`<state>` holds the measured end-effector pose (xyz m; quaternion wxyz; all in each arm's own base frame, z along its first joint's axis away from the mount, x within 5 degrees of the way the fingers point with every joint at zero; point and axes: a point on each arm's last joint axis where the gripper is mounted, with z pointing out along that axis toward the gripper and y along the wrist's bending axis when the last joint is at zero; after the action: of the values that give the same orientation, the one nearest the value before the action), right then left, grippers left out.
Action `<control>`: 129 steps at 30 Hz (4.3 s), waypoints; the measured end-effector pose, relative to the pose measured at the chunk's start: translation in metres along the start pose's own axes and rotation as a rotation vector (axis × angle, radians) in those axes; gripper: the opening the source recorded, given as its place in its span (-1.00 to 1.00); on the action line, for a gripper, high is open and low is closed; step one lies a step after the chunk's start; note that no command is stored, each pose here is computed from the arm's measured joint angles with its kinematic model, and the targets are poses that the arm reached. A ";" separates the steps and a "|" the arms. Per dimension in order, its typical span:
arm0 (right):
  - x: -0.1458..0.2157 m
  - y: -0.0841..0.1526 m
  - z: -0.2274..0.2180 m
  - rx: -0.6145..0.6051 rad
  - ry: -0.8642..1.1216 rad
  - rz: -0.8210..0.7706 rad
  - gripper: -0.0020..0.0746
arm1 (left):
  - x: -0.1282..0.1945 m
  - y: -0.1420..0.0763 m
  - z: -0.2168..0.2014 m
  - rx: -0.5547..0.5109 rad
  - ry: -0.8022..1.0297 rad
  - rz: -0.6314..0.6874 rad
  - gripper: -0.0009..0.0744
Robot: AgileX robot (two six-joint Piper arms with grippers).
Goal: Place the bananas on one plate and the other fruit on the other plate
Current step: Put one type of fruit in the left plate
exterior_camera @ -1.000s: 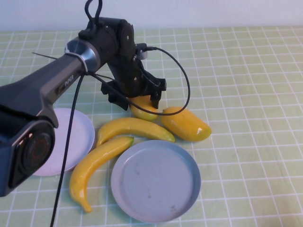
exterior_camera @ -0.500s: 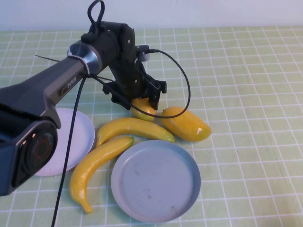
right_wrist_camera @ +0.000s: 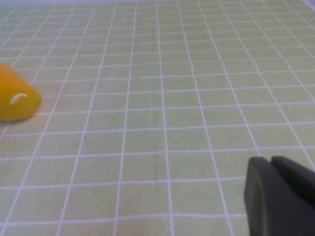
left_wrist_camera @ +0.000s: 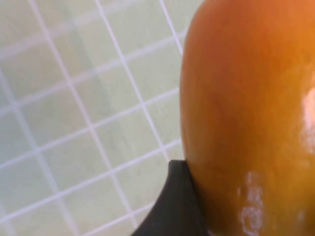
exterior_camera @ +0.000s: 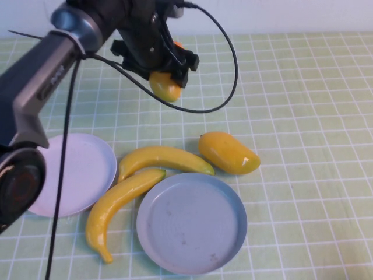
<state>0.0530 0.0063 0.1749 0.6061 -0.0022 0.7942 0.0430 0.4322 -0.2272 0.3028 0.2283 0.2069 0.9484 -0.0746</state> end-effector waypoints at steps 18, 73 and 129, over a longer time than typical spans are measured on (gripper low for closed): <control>0.000 0.000 0.000 0.000 0.000 0.000 -0.99 | 0.119 0.078 -0.085 -0.250 0.222 -0.024 0.46; 0.000 0.000 0.000 0.000 0.000 0.000 -0.99 | 0.095 0.069 -0.033 0.134 0.148 0.539 0.57; 0.000 0.000 0.000 0.000 0.000 0.000 -0.99 | 0.085 -0.093 0.082 0.194 -0.235 1.532 0.51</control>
<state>0.0530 0.0063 0.1749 0.6061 -0.0022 0.7942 0.0430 0.3570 -0.2998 0.1957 0.2958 0.8139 0.5001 -0.0002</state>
